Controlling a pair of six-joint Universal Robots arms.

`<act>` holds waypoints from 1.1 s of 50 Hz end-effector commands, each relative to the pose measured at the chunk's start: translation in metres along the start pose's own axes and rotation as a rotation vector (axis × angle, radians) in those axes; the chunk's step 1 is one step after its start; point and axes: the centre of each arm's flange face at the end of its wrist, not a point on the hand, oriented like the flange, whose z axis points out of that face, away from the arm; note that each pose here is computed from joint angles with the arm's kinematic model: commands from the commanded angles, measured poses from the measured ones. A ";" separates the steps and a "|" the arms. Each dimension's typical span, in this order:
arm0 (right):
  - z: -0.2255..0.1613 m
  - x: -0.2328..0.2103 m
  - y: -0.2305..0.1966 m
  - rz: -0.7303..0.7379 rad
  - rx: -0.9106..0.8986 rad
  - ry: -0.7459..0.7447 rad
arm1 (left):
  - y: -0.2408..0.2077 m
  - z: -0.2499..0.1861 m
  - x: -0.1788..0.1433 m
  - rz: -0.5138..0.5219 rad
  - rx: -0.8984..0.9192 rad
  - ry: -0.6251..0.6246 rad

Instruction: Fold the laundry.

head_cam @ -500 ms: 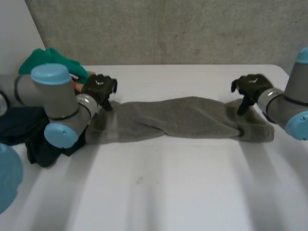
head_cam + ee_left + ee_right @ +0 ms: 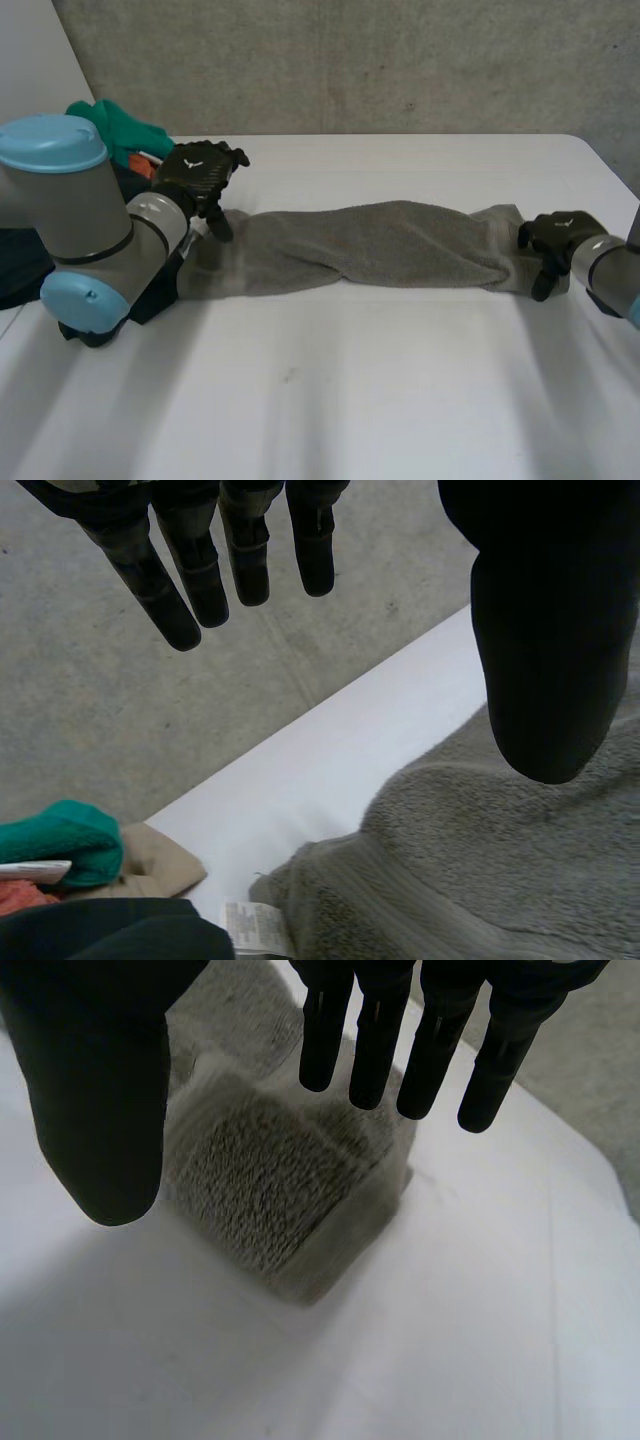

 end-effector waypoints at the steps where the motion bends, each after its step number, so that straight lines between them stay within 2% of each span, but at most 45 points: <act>1: 0.025 -0.007 0.019 -0.013 0.052 0.002 | 0.004 -0.001 0.006 0.000 -0.003 0.012; 10: 0.038 0.007 0.027 -0.052 0.080 0.082 | 0.012 0.000 0.009 0.002 -0.027 0.013; 14: 0.031 0.039 0.027 -0.084 0.068 0.167 | 0.014 -0.003 0.007 0.000 -0.036 0.006; 18: 0.033 0.091 0.034 -0.127 0.074 0.287 | 0.013 -0.005 0.003 -0.006 -0.036 -0.002; 22: 0.043 0.144 0.043 -0.241 0.087 0.379 | 0.013 -0.007 -0.002 -0.007 -0.028 -0.013; 27: 0.050 0.147 0.030 -0.346 0.118 0.377 | 0.014 -0.008 -0.005 -0.010 -0.029 -0.024; 32: 0.043 0.105 -0.017 -0.408 0.249 0.321 | 0.012 -0.011 -0.005 -0.019 -0.029 -0.025; 36: 0.022 0.048 -0.068 -0.476 0.444 0.226 | 0.007 -0.015 -0.006 -0.022 -0.017 -0.028; 37: 0.013 0.015 -0.082 -0.509 0.531 0.152 | 0.004 -0.018 -0.006 -0.023 -0.011 -0.030; 40: -0.001 -0.034 -0.092 -0.551 0.635 0.029 | 0.000 -0.021 -0.007 -0.022 -0.002 -0.032; 41: -0.012 -0.069 -0.095 -0.580 0.709 -0.063 | -0.003 -0.023 -0.008 -0.023 0.005 -0.034; 44: -0.026 -0.116 -0.092 -0.628 0.801 -0.188 | -0.004 -0.027 -0.009 -0.030 0.004 -0.033; 48: -0.047 -0.193 -0.063 -0.721 0.899 -0.412 | -0.002 -0.029 -0.009 -0.035 -0.004 -0.035; 51: -0.049 -0.223 -0.038 -0.783 0.892 -0.492 | 0.002 -0.030 -0.009 -0.037 -0.015 -0.032; 55: -0.046 -0.232 -0.027 -0.888 0.856 -0.453 | 0.004 -0.030 -0.010 -0.039 -0.023 -0.035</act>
